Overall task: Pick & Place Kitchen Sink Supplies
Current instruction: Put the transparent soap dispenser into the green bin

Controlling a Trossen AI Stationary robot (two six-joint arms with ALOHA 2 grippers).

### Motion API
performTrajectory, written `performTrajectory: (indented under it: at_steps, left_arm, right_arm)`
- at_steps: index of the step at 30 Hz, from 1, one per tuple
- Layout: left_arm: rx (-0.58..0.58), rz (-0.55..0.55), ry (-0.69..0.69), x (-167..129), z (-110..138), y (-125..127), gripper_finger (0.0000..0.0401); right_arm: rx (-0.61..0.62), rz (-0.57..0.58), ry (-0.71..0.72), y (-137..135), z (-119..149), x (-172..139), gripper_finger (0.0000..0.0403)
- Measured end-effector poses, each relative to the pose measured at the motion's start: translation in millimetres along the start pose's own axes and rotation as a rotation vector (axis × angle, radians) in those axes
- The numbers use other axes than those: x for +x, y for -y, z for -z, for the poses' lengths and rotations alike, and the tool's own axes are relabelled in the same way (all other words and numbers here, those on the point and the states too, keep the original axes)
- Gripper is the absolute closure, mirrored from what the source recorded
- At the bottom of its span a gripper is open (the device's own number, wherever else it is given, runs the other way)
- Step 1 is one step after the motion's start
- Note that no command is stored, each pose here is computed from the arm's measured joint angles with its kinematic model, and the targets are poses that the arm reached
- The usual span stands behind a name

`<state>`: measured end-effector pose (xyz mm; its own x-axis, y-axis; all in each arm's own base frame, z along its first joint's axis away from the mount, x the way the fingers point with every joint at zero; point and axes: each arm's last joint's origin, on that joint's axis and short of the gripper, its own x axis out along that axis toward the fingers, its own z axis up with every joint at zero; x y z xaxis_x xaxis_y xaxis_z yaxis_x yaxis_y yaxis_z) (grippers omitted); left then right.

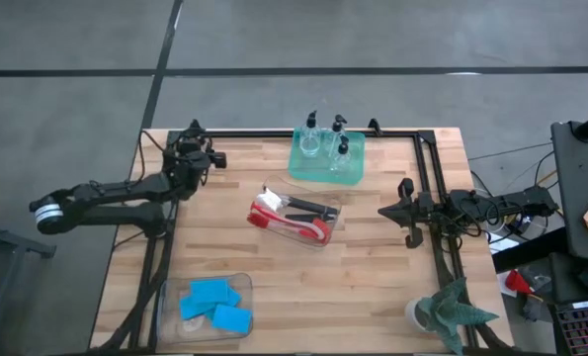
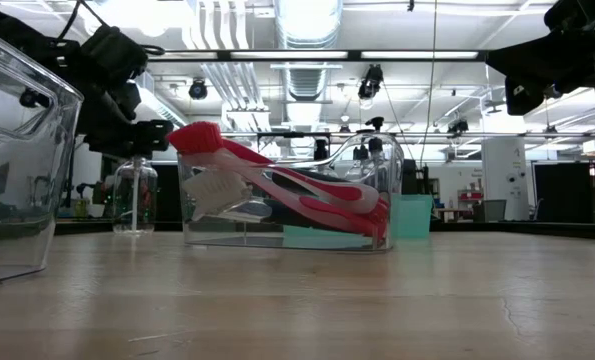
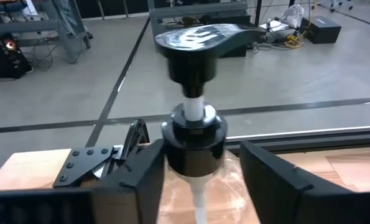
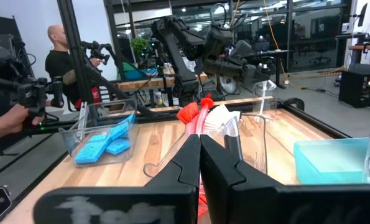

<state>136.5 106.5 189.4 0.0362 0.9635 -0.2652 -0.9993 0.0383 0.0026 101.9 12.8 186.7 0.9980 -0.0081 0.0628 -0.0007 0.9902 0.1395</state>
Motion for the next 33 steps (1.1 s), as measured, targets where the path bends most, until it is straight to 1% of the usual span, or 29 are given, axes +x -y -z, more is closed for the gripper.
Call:
performTrajectory:
  at_steps: [6, 8, 13, 18, 22, 25, 30, 33]
  left_arm:
    - [-0.004, 0.000, 0.000, 0, 0, 0, 0.0277]
    - [-0.004, 0.000, 0.000, 0, 0, 0, 0.0290]
    - [-0.010, 0.016, 0.000, 0, -1, 1, 0.0290]
    - [-0.031, 0.060, 0.002, 0, -3, 3, 0.0276]
    - [-0.062, 0.104, 0.012, 0, -6, 5, 0.0288]
    - [-0.101, 0.155, 0.028, -1, -10, 7, 0.0296]
    - [-0.168, 0.262, 0.074, -3, -19, 12, 0.0297]
    - [-0.216, 0.354, 0.087, -5, -28, 15, 0.0308]
  right_arm:
    - [0.001, 0.000, 0.000, 0, 0, 0, 0.0394]
    - [0.000, 0.000, 0.000, 0, 0, 0, 0.0394]
    - [0.000, 0.000, 0.000, 0, 0, 0, 0.0394]
    - [0.000, 0.000, 0.000, 0, 0, 0, 0.0394]
    - [0.001, 0.000, 0.000, 0, 0, 0, 0.0394]
    - [0.000, 0.000, 0.000, 0, 0, 0, 0.0394]
    - [0.000, 0.000, 0.000, 0, 0, 0, 0.0394]
    - [0.000, 0.000, 0.000, 0, 0, 0, 0.0394]
